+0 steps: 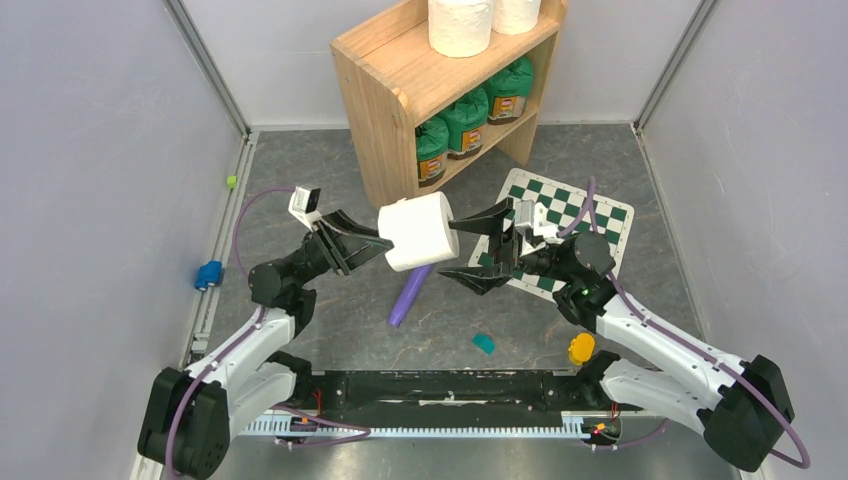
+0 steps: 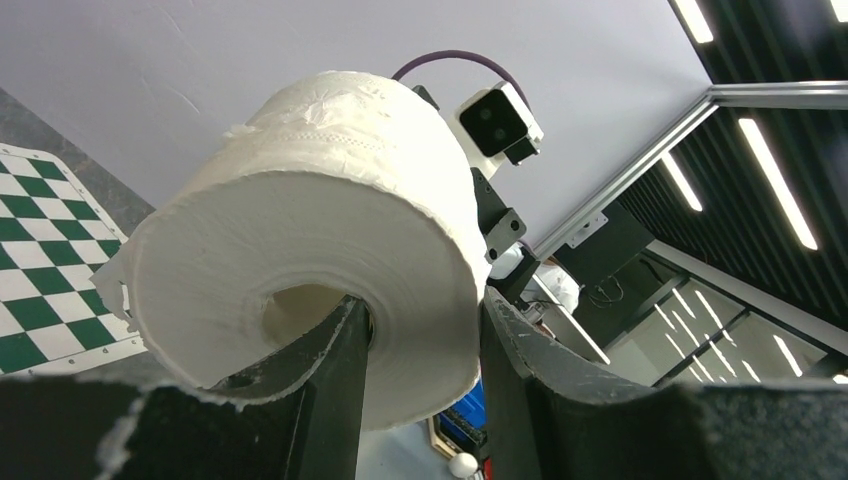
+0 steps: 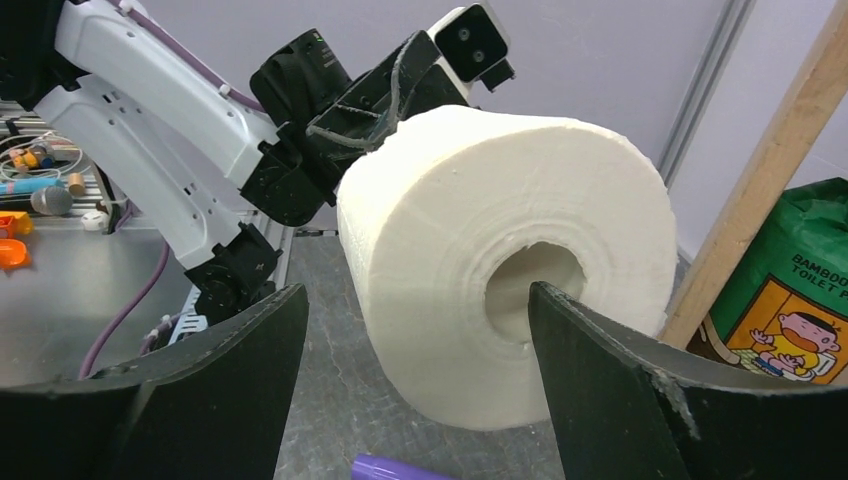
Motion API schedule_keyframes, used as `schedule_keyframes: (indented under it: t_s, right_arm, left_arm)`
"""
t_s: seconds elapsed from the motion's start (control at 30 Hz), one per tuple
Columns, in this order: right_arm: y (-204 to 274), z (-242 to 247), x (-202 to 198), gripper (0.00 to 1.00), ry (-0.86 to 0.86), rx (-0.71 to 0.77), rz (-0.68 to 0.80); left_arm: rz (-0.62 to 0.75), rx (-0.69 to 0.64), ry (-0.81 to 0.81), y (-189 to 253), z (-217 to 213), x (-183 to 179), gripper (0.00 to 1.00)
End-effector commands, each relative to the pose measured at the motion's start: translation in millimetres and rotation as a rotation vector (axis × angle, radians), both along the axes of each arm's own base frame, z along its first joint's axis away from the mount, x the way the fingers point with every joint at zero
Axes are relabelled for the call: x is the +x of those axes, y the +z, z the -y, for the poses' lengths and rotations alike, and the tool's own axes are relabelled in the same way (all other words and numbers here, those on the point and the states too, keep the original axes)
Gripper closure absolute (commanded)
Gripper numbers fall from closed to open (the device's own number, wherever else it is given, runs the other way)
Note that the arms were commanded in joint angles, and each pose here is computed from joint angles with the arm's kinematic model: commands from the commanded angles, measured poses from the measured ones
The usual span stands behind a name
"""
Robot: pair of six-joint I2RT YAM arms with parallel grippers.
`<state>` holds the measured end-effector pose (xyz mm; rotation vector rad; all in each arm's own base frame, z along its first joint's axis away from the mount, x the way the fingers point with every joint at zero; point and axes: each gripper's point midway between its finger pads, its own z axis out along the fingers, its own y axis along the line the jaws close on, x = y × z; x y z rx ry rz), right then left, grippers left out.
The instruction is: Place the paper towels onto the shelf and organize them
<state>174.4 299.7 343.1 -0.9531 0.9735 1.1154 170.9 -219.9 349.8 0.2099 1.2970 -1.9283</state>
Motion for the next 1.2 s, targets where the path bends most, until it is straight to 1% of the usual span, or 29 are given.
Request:
schedule_keyframes:
  t_s: [0.0,0.13,0.27,0.33,0.43,0.47,0.57,0.6,0.67,0.77,0.83,0.93,0.97,1.07,1.17]
  right_arm:
    - [27.3,0.2,-12.4,0.19,0.052,0.038,0.077]
    - [33.5,-0.3,-18.6,0.29,0.084,0.038,0.095]
    - [35.1,-1.0,-20.2,0.47,0.095,0.02,0.105]
    - [35.2,-0.8,-19.6,0.58,0.09,0.008,0.108]
    - [32.0,-1.1,-17.9,0.72,0.082,-0.019,0.101]
    - [31.5,-0.8,-17.2,0.76,0.077,-0.028,0.101]
    - [27.4,-0.3,-11.5,0.87,0.048,-0.075,0.084]
    - [29.3,0.8,-7.9,0.88,0.024,-0.088,0.107]
    - [30.2,2.3,-3.6,0.93,-0.002,-0.12,0.116]
    - [36.1,7.1,5.7,0.96,-0.065,-0.169,0.129]
    - [44.0,13.0,15.8,1.0,-0.134,-0.2,0.143]
    - [57.6,22.3,29.5,1.0,-0.227,-0.255,0.153]
    - [59.3,25.0,33.2,1.0,-0.25,-0.278,0.153]
    - [76.7,37.6,48.1,1.0,-0.362,-0.309,0.173]
    - [97.5,52.5,65.8,1.0,-0.491,-0.33,0.198]
  left_arm:
    - [0.13,-0.075,-0.016,37.8,-2.2,-14.4,0.81]
    - [0.126,-0.071,-0.023,35.1,0.8,-14.5,0.81]
    - [0.128,-0.069,-0.019,33.9,2.4,-12.4,0.8]
    - [0.124,-0.062,-0.019,31.1,3.5,-11.0,0.76]
    - [0.111,-0.047,-0.013,23.0,4.7,-8.5,0.68]
    - [0.109,-0.041,-0.009,20.5,4.9,-8.0,0.63]
    - [0.096,-0.004,0.003,8.9,7.0,-5.0,0.55]
    - [0.087,0.015,0.01,3.8,8.2,-2.6,0.5]
    - [0.08,0.063,0.023,-5.2,10.8,1.2,0.38]
    - [0.066,0.184,0.058,-22.5,15.2,10.8,0.21]
    - [0.07,0.284,0.103,-32.1,14.7,17.1,0.17]
    - [0.102,0.462,0.197,-46.0,6.6,24.7,0.11]
    - [0.115,0.524,0.231,-51.7,1.8,26.2,0.08]
    - [0.123,0.676,0.379,-60.4,-20.6,36.0,0.01]
    - [0.105,0.821,0.567,-74.5,-53.1,49.0,0.0]
